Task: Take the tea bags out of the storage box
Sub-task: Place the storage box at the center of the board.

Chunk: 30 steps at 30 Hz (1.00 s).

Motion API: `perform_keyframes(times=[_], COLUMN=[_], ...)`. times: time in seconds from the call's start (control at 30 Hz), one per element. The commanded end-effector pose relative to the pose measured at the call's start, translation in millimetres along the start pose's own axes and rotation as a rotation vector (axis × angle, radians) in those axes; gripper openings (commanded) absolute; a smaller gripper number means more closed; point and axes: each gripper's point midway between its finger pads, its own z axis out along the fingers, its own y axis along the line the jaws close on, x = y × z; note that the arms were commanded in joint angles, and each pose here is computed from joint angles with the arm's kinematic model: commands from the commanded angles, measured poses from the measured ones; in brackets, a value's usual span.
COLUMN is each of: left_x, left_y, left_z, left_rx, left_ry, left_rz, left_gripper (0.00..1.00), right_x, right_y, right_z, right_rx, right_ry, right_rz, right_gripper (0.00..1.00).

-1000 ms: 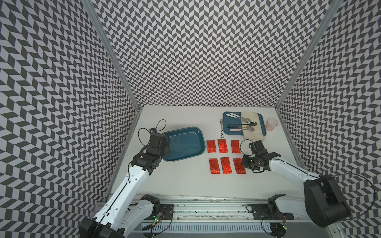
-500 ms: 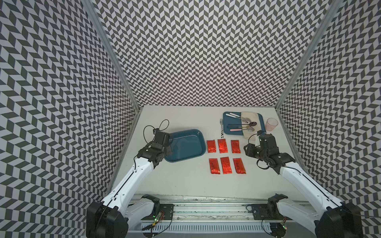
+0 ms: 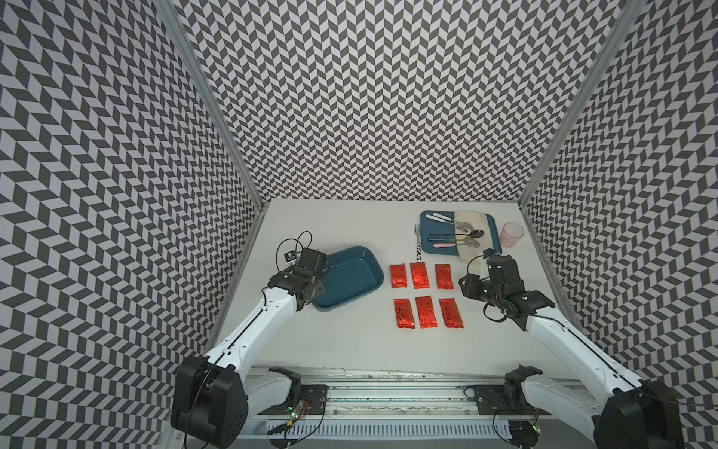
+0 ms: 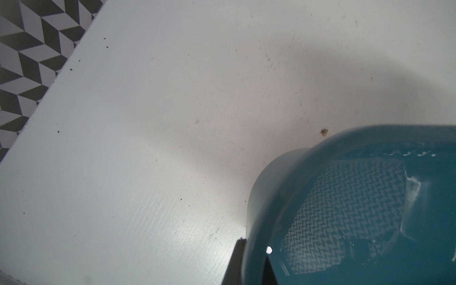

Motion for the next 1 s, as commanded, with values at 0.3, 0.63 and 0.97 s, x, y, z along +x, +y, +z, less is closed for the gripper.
perform_keyframes(times=[0.3, 0.63, 0.97], left_x=[43, 35, -77], left_y=[6, 8, -8], left_z=[35, 26, -74], left_rx=[-0.006, 0.016, 0.261], left_ry=[0.099, 0.049, -0.553], left_rz=[-0.102, -0.133, -0.139], left_gripper=[0.00, 0.95, 1.00], right_x=[-4, -9, -86], right_y=[11, 13, -6], right_z=[1, 0, -34], right_rx=[-0.067, -0.072, 0.095], right_ry=[-0.027, -0.040, -0.377], right_rz=[-0.018, -0.010, 0.112], right_gripper=[0.43, 0.52, 1.00])
